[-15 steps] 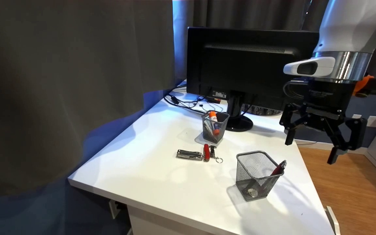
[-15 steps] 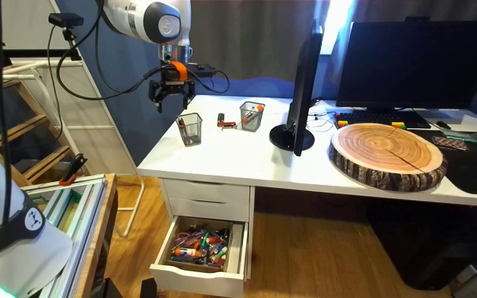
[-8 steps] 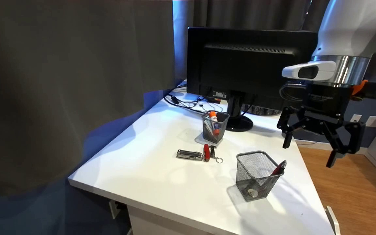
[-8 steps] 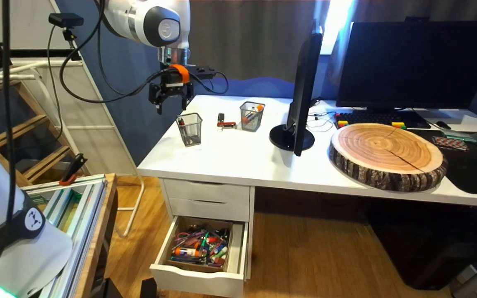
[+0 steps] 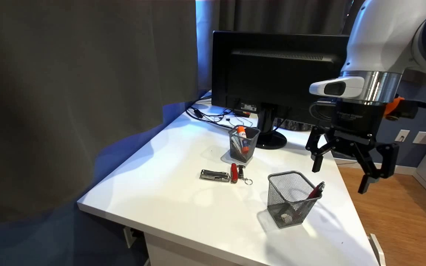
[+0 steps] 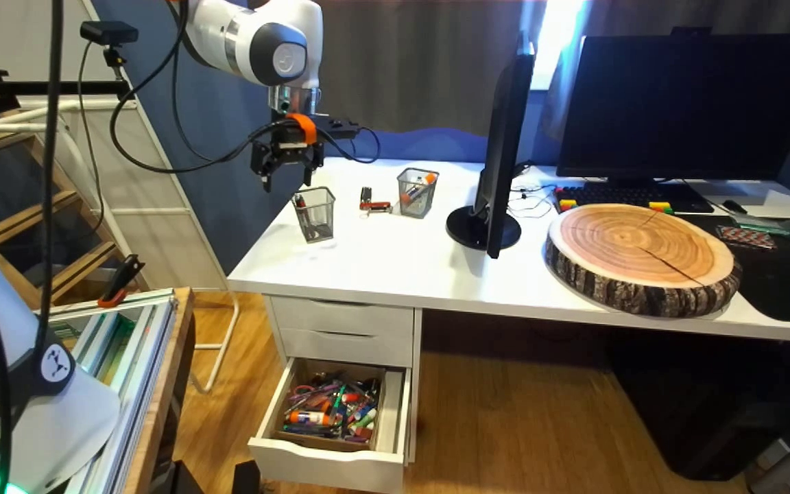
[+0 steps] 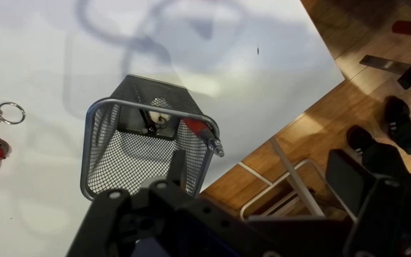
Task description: Remove the pens from the basket on the left and put them on the desk
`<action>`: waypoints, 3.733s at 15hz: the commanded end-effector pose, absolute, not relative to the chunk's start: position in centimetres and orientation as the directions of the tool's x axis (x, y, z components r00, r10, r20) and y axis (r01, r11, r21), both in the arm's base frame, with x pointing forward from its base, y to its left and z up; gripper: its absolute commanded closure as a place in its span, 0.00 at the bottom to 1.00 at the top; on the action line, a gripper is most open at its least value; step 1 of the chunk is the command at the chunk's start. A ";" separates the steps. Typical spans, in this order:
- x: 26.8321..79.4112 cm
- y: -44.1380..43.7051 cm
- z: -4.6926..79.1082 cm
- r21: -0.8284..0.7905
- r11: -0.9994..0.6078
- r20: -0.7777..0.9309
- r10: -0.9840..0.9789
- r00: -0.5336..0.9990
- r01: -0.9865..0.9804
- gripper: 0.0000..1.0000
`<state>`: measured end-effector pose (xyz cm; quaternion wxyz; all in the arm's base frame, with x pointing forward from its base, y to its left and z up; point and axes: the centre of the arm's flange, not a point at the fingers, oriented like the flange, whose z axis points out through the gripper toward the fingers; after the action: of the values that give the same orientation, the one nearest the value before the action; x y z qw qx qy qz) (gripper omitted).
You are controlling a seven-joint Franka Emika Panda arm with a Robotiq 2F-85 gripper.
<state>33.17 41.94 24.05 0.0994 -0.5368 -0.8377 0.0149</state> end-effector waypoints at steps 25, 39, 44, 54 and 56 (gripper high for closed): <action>34.5 44.2 21.4 -0.035 0.527 0.107 0.847 -0.521 0.849 0.40; 34.4 44.1 21.0 -0.037 0.543 0.099 0.837 -0.538 0.839 0.81; 34.5 44.2 21.2 -0.032 0.543 0.100 0.837 -0.538 0.839 0.96; 34.4 44.2 21.3 -0.043 0.553 0.102 0.831 -0.547 0.832 0.66; 34.4 44.2 21.3 -0.044 0.556 0.103 0.829 -0.550 0.830 0.67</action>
<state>34.40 43.72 21.72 0.0585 -0.4819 -0.8743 -0.0053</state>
